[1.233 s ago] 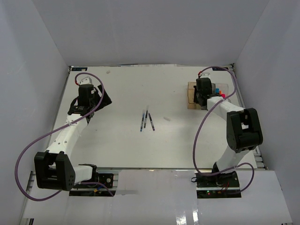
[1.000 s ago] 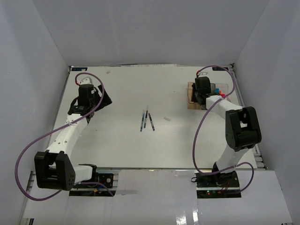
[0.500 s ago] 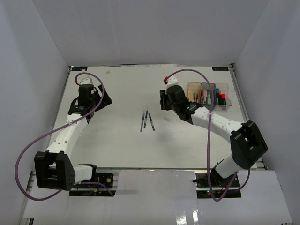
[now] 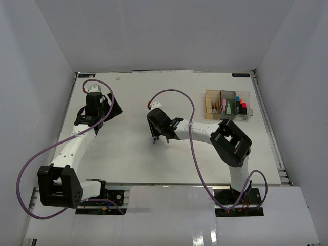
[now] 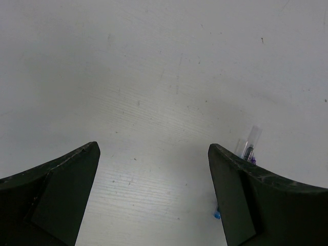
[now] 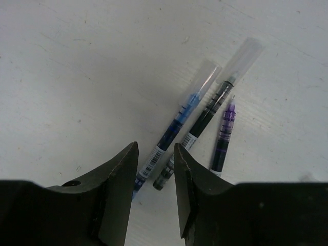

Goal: Sort the stationery into containers
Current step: Pick up the pen from the center of the board.

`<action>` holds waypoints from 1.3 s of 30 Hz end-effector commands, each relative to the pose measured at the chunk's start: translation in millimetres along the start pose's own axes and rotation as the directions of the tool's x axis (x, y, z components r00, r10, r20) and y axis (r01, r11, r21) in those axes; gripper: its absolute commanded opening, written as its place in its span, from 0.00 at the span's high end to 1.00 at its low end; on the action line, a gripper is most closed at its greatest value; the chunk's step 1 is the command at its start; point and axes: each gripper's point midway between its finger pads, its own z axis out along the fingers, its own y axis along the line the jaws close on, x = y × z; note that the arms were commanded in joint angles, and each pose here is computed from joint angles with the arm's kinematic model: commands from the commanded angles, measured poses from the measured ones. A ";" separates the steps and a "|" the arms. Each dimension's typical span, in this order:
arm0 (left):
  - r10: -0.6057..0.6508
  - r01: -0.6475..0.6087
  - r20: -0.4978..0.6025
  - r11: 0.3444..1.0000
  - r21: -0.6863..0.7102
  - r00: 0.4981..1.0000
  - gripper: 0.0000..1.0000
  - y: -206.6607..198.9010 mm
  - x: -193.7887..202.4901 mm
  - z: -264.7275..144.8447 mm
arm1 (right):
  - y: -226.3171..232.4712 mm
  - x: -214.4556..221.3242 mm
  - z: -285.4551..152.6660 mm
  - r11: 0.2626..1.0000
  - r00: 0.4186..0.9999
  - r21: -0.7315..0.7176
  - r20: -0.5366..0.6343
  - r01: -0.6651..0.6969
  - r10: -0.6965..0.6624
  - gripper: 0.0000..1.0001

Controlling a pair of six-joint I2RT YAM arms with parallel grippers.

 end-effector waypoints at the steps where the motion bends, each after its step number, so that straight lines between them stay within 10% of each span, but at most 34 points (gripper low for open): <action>1: -0.007 0.007 0.024 1.000 0.023 1.000 0.02 -4.6 -7.3 -3.4 | 3.4 -20.9 5.7 0.999 0.998 0.028 0.046 -0.046 0.045 0.60; 39: -0.006 0.005 0.025 1.000 0.028 1.000 0.02 -4.6 -7.7 -4.0 | -25.1 -7.3 6.4 0.986 0.997 0.162 0.070 -0.036 0.025 0.63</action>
